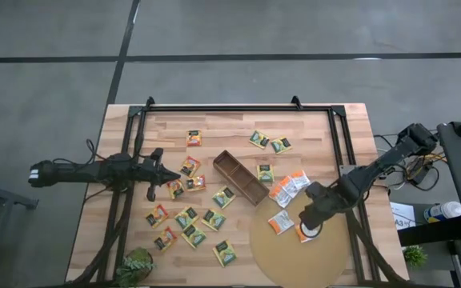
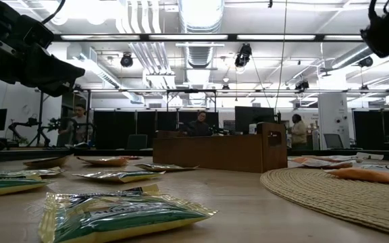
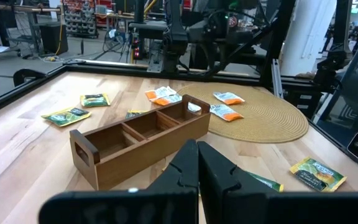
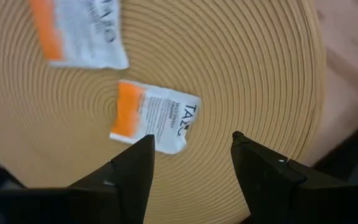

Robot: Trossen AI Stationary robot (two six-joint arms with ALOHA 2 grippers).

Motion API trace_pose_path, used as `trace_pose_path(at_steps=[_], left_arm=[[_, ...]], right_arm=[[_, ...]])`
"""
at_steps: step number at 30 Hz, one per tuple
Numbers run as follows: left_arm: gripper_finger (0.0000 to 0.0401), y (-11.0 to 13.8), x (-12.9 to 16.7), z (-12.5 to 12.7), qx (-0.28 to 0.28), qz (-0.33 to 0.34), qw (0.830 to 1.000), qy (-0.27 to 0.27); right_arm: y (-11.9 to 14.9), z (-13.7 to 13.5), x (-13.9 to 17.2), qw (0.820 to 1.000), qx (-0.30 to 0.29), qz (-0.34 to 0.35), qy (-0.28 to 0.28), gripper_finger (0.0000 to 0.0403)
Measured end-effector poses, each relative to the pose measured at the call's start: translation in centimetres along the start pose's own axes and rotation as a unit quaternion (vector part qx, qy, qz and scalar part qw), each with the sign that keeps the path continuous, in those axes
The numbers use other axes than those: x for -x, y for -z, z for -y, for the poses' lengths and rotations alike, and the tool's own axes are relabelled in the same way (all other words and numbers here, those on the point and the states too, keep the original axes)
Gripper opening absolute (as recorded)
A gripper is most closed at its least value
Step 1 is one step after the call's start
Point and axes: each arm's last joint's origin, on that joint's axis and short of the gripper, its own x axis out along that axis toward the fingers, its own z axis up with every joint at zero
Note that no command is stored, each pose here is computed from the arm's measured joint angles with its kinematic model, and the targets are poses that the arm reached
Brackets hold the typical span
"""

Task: Pick & Place Tea
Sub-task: Put the white tea bag into the right section of the wooden organizer

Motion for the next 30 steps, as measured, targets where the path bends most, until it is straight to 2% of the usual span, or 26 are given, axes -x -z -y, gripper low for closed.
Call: trace_pose_path(at_steps=[6,14,26,30], left_arm=[[0.0000,0.0,0.0,0.0,0.000,0.000,1.000,0.000],[0.0000,0.0,0.0,0.0,0.000,0.000,1.000,0.000],[0.0000,0.0,0.0,0.0,0.000,0.000,1.000,0.000],[0.0000,0.0,0.0,0.0,0.000,0.000,1.000,0.000]], right_arm=[[0.7,-0.9,-2.0,0.998,-0.056,0.003,0.036,0.0210],[0.7,-2.9,-5.6,0.997,-0.046,0.006,0.055,0.0210],[0.8,-2.3,-7.1,0.994,-0.060,0.006,0.088,0.0210],[0.7,-2.0,-7.8,0.995,-0.059,0.004,0.079,0.0210]])
